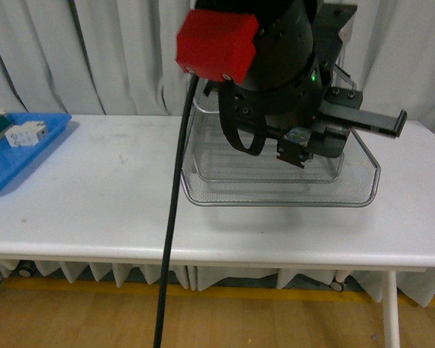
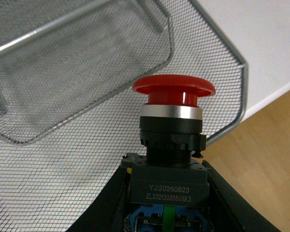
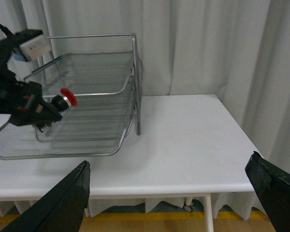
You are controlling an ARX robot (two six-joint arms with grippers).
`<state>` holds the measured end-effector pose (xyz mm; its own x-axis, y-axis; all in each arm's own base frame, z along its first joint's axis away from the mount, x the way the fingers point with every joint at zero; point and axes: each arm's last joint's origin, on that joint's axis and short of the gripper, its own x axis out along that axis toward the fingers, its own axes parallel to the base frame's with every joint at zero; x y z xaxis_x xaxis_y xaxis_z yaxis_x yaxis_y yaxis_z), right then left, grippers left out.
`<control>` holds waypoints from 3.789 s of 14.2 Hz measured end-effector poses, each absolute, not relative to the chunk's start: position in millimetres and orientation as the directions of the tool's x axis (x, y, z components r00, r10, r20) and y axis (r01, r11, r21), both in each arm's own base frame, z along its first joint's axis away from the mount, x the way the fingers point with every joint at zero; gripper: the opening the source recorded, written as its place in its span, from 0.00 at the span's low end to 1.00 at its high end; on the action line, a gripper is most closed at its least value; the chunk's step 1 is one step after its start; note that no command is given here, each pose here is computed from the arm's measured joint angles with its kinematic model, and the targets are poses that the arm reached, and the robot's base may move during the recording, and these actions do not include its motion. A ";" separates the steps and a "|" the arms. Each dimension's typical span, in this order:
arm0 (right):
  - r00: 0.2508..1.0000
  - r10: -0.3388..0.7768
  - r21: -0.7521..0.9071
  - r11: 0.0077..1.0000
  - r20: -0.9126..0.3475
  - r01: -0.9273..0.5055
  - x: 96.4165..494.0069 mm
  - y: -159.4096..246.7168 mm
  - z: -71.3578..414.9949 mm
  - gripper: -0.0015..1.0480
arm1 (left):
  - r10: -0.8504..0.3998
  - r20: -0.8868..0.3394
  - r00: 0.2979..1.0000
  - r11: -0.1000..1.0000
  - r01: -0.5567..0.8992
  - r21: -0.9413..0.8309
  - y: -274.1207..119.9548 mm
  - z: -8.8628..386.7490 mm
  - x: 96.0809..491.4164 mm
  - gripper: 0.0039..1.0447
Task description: Place button on rack with both arms
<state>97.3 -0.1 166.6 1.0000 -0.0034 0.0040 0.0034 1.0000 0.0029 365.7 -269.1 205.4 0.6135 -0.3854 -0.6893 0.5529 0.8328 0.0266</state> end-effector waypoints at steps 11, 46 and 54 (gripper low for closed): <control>1.000 -0.003 0.003 1.000 0.004 0.003 97.3 -0.1 166.6 0.94 | -0.225 -0.792 0.567 0.881 0.465 0.082 -295.1 161.3 454.7 0.34; 1.000 -0.001 0.003 1.000 0.004 0.001 97.3 0.0 166.6 0.94 | 0.020 -0.006 1.000 1.000 -0.020 -0.014 1.2 179.0 134.8 0.01; 1.000 0.000 0.003 1.000 0.004 0.000 97.3 0.0 166.6 0.94 | -0.003 0.008 1.000 1.000 0.003 -0.014 -0.3 169.4 116.1 0.01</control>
<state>97.3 0.0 166.6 1.0000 -0.0004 0.0040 0.0004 1.0000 0.0029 116.1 -0.3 169.4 1.0000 -0.0027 0.0078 0.0028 0.9999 -0.0139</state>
